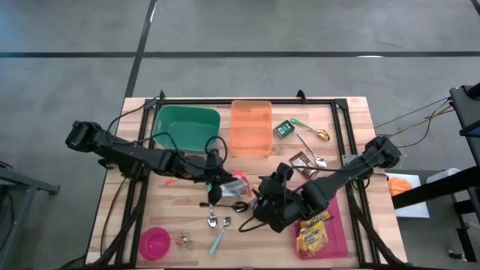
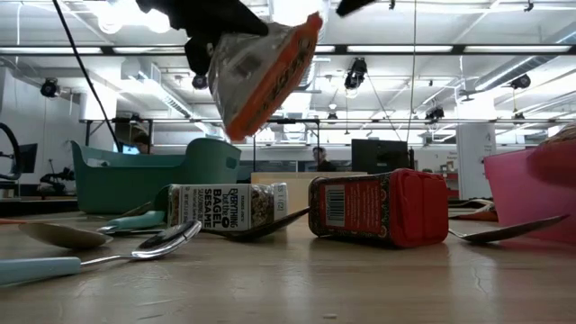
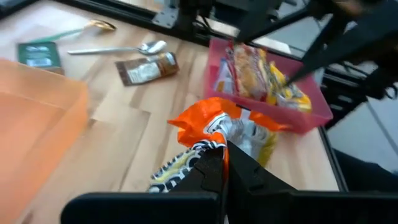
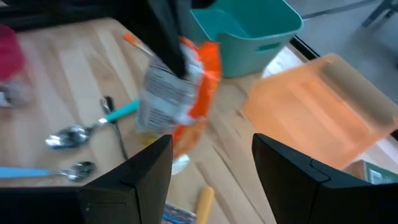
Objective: Pick & Place Food Item
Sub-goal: Put the orange noodle pack into the pink bin
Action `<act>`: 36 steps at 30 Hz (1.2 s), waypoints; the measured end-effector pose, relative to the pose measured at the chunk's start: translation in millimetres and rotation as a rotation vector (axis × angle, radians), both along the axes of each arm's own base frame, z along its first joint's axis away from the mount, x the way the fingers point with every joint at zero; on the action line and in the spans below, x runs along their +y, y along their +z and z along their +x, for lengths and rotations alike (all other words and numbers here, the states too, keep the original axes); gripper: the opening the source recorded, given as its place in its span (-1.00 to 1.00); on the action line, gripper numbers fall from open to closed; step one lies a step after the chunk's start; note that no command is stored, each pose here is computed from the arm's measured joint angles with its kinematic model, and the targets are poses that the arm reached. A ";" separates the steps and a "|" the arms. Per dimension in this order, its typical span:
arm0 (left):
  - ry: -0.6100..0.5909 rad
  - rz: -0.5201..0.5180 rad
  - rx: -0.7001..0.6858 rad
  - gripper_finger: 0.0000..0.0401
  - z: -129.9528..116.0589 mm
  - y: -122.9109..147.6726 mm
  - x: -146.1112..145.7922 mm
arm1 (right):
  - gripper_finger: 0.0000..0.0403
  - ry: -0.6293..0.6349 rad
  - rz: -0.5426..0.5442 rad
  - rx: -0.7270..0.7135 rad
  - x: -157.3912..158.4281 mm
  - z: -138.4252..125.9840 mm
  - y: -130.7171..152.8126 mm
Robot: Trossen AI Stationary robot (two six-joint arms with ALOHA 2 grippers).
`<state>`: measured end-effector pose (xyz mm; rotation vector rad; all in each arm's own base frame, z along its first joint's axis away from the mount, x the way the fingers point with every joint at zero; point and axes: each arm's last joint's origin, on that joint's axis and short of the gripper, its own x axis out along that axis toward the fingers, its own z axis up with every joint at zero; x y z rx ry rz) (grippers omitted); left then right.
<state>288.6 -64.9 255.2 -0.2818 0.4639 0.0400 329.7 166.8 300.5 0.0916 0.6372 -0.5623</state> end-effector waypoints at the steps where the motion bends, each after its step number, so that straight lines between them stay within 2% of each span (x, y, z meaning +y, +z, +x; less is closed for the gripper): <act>1: -0.001 0.004 -0.012 -1.00 0.5 1.1 0.0 | 0.09 0.003 0.002 -0.004 0.3 0.4 2.4; 8: -0.014 0.022 -0.073 -1.00 2.9 6.5 -0.4 | 0.09 0.037 0.041 -0.007 -3.1 8.6 5.9; 22: -0.076 0.025 -0.119 -1.00 4.4 10.9 -2.3 | 0.09 0.005 0.042 -0.017 -23.0 21.6 6.3; 36: -0.077 0.017 -0.156 -1.00 5.4 14.3 -3.1 | 0.09 0.048 0.045 -0.037 -21.0 25.7 5.1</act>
